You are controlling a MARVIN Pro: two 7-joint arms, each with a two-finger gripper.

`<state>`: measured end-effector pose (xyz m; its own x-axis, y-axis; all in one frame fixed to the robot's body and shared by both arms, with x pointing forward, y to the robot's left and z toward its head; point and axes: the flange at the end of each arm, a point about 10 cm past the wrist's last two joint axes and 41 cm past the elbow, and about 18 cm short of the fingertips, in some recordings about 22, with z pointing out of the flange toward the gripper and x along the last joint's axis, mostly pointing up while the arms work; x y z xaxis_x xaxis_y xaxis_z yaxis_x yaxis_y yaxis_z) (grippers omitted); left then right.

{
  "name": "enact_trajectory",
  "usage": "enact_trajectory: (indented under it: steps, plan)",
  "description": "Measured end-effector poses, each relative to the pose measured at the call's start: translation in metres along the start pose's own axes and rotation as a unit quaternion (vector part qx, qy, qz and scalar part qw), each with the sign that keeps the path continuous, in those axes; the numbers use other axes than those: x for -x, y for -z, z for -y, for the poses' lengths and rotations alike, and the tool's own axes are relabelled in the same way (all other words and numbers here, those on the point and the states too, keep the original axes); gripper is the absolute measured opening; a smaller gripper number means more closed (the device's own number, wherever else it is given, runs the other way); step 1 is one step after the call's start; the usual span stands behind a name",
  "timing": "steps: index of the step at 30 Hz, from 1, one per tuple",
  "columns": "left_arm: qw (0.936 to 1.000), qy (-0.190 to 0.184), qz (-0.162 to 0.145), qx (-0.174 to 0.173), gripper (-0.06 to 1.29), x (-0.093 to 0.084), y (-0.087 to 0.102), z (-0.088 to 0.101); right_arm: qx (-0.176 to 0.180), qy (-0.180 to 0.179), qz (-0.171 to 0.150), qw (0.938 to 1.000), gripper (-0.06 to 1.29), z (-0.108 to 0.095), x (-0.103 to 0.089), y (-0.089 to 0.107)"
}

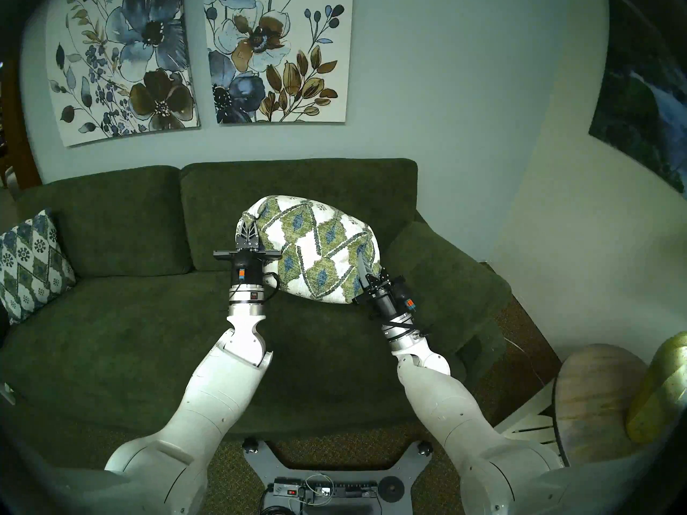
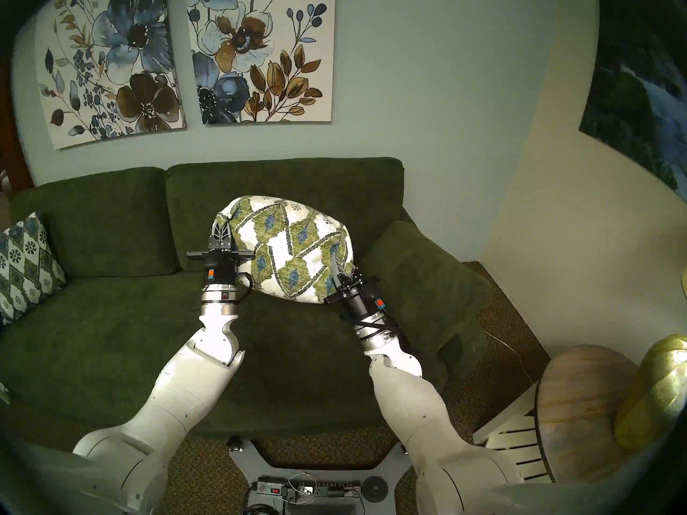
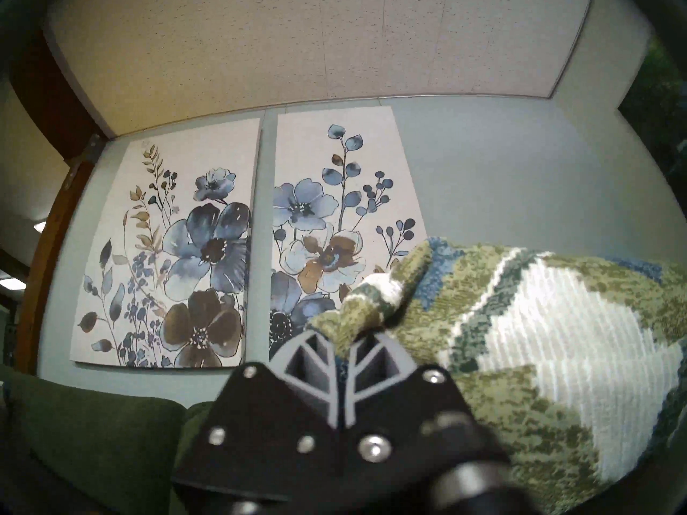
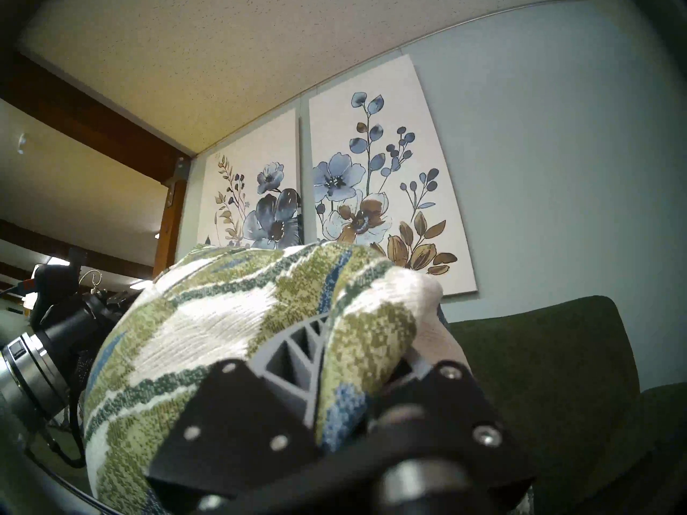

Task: Fluff a cushion

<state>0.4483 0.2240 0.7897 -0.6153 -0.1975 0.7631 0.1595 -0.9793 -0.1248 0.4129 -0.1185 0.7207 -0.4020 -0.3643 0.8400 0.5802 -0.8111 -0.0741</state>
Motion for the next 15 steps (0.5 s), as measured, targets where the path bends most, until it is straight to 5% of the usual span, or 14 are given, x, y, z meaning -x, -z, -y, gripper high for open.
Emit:
enact_trajectory:
  steps: [5, 11, 15]
  plan:
    - [0.9989, -0.022, 0.036, 0.019, -0.02, 0.018, 0.031, 0.009, 0.006, -0.014, 0.047, 0.9988, 0.12, 0.01, 0.019, 0.035]
    - [0.9906, -0.048, 0.119, 0.047, -0.02, 0.046, 0.1, 0.018, 0.017, -0.03, 0.109, 0.9934, 0.12, 0.019, 0.039, 0.086]
    - [0.9797, -0.06, 0.182, 0.06, -0.02, 0.059, 0.159, 0.026, 0.022, -0.044, 0.153, 0.987, 0.12, 0.031, 0.051, 0.123]
